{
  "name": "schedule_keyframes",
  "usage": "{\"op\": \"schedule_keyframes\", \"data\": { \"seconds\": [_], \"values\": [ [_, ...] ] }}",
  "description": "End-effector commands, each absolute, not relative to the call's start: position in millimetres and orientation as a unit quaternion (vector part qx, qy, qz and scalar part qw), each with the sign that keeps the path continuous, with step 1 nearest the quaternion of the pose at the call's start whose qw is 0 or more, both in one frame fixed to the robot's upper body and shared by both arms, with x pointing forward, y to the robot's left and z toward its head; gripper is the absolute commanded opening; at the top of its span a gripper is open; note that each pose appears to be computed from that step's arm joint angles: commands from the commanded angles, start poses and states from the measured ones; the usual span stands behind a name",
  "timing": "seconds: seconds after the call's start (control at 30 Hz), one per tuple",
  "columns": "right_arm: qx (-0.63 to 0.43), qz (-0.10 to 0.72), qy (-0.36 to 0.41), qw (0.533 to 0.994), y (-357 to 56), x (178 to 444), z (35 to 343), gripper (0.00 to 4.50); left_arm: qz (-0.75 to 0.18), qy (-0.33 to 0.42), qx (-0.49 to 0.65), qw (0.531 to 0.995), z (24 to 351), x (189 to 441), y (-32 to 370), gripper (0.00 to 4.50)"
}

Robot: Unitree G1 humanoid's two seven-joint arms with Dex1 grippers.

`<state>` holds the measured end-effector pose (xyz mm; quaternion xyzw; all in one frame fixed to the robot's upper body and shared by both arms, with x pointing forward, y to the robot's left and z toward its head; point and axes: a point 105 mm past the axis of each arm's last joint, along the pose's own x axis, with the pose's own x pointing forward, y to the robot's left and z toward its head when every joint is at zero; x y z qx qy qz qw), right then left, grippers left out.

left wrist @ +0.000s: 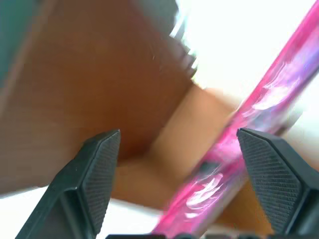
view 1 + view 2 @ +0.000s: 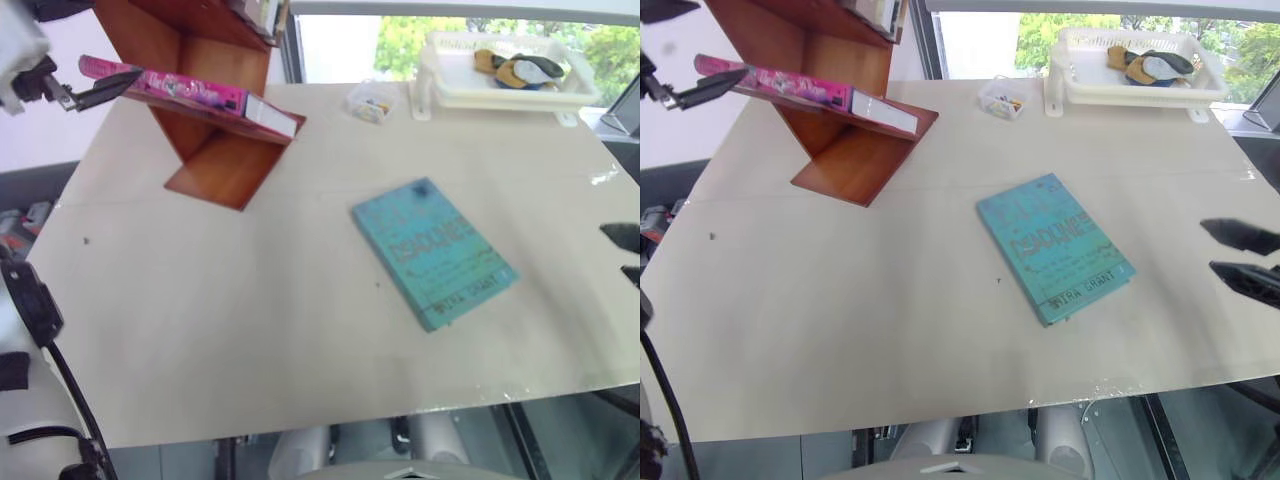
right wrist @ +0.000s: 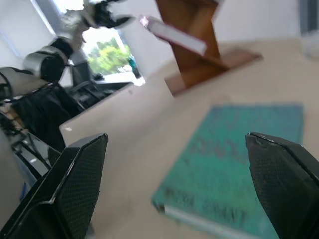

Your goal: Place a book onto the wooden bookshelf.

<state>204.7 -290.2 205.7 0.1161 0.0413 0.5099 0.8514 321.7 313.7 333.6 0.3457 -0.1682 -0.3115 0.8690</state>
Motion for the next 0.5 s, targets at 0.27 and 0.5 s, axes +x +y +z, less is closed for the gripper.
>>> {"op": "schedule_keyframes", "data": {
  "seconds": [0.27,0.5],
  "values": [
    [0.031,0.414,0.086,0.906,-323,203,151,4.5,-0.332,-0.036,0.068,0.94,224,249,257,4.06],
    [-0.027,0.351,0.106,0.93,-347,204,123,4.5,-0.283,0.052,0.06,0.956,150,257,244,4.06]
  ]
}}
